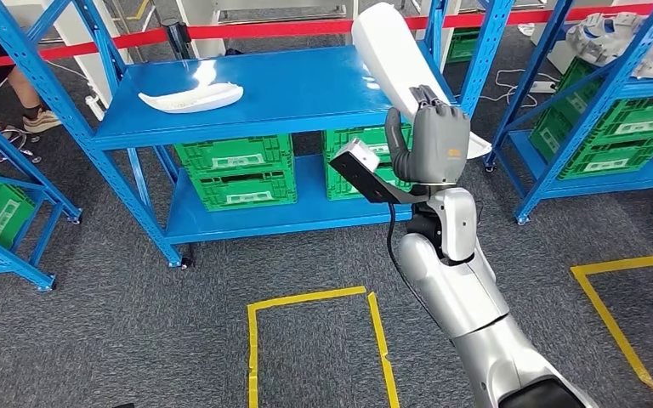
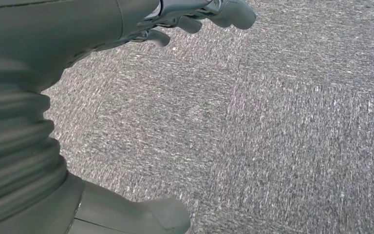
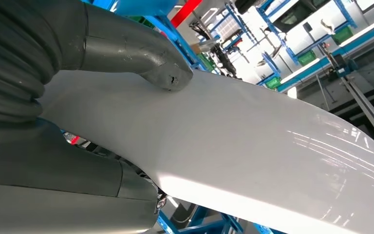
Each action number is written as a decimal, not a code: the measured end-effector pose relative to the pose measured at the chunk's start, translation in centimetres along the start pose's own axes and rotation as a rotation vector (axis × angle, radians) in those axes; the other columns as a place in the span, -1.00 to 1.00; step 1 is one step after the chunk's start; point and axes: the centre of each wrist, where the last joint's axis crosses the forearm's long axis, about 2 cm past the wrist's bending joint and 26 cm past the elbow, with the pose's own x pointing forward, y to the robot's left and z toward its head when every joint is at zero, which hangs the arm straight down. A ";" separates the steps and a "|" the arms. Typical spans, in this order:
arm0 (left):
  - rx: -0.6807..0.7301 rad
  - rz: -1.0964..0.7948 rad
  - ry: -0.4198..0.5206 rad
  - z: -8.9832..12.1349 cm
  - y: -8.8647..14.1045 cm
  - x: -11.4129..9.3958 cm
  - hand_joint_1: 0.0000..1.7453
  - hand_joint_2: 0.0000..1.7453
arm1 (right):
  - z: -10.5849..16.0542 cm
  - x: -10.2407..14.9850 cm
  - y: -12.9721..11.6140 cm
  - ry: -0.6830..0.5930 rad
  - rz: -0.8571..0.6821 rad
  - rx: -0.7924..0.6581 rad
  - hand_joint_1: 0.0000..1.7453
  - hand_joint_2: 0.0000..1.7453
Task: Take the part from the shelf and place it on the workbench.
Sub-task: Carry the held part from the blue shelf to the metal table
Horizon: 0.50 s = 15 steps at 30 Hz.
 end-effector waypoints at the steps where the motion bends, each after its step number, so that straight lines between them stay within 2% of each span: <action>1: -0.001 0.000 0.000 0.0 -0.1 0.0 -1.00 1.00 | -0.1 -0.1 -0.1 0.001 -0.002 -0.003 1.00 1.00; 15: 0.005 0.004 0.004 0.1 0.0 -0.2 -1.00 1.00 | 0.4 -0.9 -0.2 0.042 -0.045 -0.028 1.00 1.00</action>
